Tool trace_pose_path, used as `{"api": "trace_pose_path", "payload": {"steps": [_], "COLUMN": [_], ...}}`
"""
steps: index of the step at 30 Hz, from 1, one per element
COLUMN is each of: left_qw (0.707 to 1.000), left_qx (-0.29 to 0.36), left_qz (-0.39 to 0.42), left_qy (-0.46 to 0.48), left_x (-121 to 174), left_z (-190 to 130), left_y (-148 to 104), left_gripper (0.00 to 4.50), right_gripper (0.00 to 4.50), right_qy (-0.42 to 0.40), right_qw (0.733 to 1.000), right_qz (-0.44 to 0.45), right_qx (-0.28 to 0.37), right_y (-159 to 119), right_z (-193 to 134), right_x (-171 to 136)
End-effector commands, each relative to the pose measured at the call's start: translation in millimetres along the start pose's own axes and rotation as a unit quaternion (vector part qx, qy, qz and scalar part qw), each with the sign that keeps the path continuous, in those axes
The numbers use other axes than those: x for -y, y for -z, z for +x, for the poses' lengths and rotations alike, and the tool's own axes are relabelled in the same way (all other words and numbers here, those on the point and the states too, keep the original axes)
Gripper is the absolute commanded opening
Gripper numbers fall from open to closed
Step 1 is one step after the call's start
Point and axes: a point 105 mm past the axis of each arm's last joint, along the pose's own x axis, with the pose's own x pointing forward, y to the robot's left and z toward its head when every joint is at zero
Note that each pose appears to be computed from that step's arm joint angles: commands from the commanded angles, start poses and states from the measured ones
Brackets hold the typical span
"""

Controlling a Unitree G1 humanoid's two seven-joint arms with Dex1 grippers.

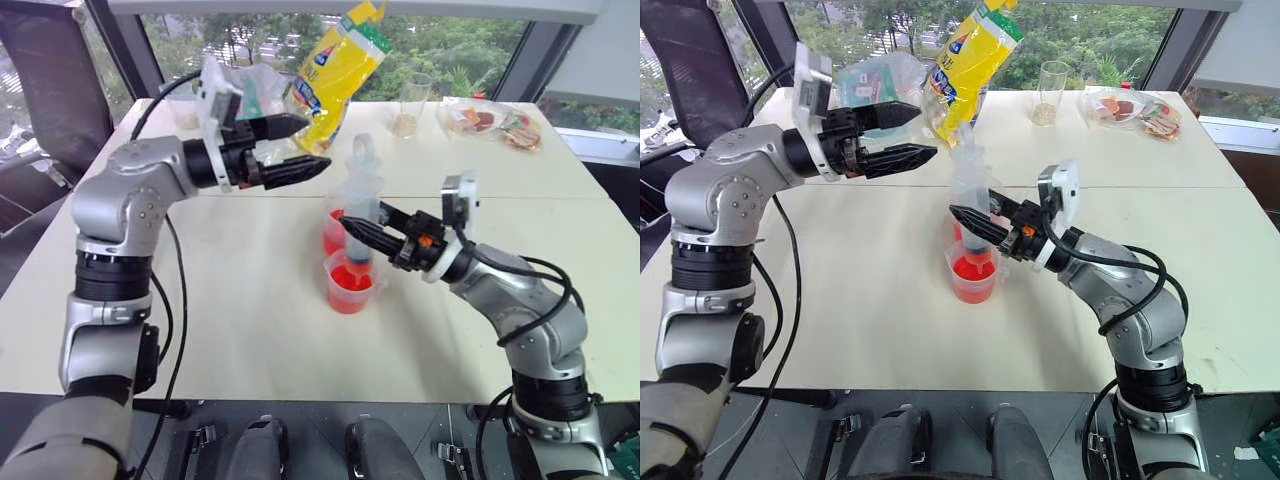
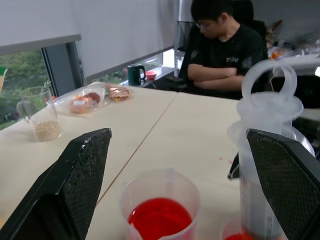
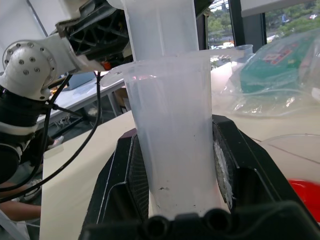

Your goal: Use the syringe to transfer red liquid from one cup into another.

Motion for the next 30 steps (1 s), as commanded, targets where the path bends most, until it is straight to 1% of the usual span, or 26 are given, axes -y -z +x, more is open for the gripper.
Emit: {"api": "trace_pose_path", "payload": {"steps": [1, 7, 13, 14, 15, 16, 19, 22, 30], "left_qw": [0.999, 0.998, 0.997, 0.997, 0.997, 0.996, 0.995, 0.994, 0.99], "left_qx": [0.029, 0.033, 0.027, 0.029, 0.032, 0.035, 0.041, 0.042, 0.005], "left_qz": [0.02, 0.013, 0.002, -0.001, -0.005, -0.009, -0.017, -0.025, -0.04], "left_qy": [0.02, 0.043, 0.068, 0.072, 0.076, 0.08, 0.089, 0.1, 0.134], "left_x": [7.1, 12.0, 18.4, 19.6, 20.6, 22.1, 24.9, 28.8, 46.1], "left_z": [6.6, 20.0, 34.2, 36.3, 38.2, 39.9, 42.2, 42.7, 42.9], "left_y": [-21.6, -18.0, -6.1, -5.1, -4.7, -4.6, -5.4, -4.6, 16.2], "left_gripper": [4.44, 4.44, 4.44, 3.93, 3.59, 3.15, 1.53, 0.05, 0.05], "right_gripper": [1.38, 1.38, 1.38, 1.38, 1.38, 1.38, 1.38, 1.38, 1.38], "right_qy": [-0.009, -0.011, -0.012, -0.013, -0.013, -0.013, -0.014, -0.014, -0.012], "right_qw": [0.999, 0.999, 0.999, 0.999, 0.999, 0.999, 0.999, 0.999, 0.999], "right_qz": [-0.03, -0.034, -0.036, -0.037, -0.037, -0.038, -0.038, -0.038, -0.048], "right_qx": [0.02, 0.017, 0.014, 0.013, 0.013, 0.013, 0.011, 0.01, 0.024], "right_y": [-12.9, -12.3, -11.9, -11.9, -11.9, -12.0, -11.9, -12.2, -24.2], "right_z": [0.7, 1.5, 2.1, 2.3, 2.3, 2.3, 2.3, 2.1, 3.5], "right_x": [-7.0, -6.9, -7.1, -7.3, -7.3, -7.2, -7.1, -6.7, -2.3]}}
